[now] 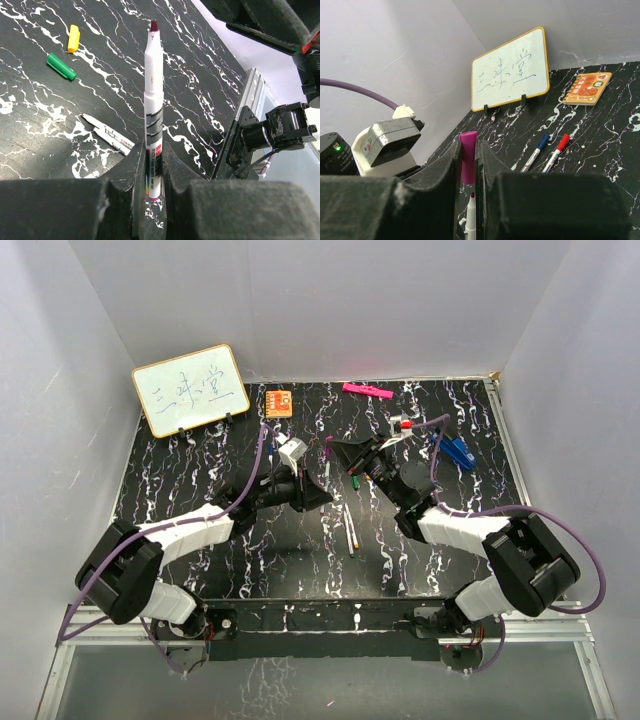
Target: Insert the pens into the pen caps
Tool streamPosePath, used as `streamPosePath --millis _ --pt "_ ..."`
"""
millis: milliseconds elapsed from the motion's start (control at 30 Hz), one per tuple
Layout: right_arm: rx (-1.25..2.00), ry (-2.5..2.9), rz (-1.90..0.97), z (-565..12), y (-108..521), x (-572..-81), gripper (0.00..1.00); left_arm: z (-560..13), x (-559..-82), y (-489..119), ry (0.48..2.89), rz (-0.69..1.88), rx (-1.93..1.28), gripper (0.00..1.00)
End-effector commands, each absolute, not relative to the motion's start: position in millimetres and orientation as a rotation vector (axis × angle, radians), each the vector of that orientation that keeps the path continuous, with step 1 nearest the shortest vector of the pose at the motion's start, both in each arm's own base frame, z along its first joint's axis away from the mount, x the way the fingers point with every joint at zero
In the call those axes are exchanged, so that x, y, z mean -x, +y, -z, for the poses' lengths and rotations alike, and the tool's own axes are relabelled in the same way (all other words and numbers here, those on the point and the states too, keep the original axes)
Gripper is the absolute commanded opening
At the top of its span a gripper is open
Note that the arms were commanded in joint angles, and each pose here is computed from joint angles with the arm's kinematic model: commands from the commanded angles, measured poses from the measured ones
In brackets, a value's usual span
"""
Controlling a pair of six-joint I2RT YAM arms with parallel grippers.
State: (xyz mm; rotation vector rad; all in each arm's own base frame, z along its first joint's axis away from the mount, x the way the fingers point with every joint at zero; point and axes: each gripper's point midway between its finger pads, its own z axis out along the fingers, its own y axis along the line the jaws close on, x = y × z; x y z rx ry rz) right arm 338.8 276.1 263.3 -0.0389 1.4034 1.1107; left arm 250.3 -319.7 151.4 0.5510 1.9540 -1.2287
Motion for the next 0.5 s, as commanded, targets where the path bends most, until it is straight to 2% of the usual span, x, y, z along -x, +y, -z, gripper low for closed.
streamPosePath --millis 0,467 --pt "0.046 1.331 -1.113 -288 278 -343 0.00 -165 -250 -320 1.890 1.222 -0.575 0.00" --pt "0.046 1.334 -1.117 -287 278 -342 0.00 -179 -254 -320 1.847 1.207 -0.575 0.00"
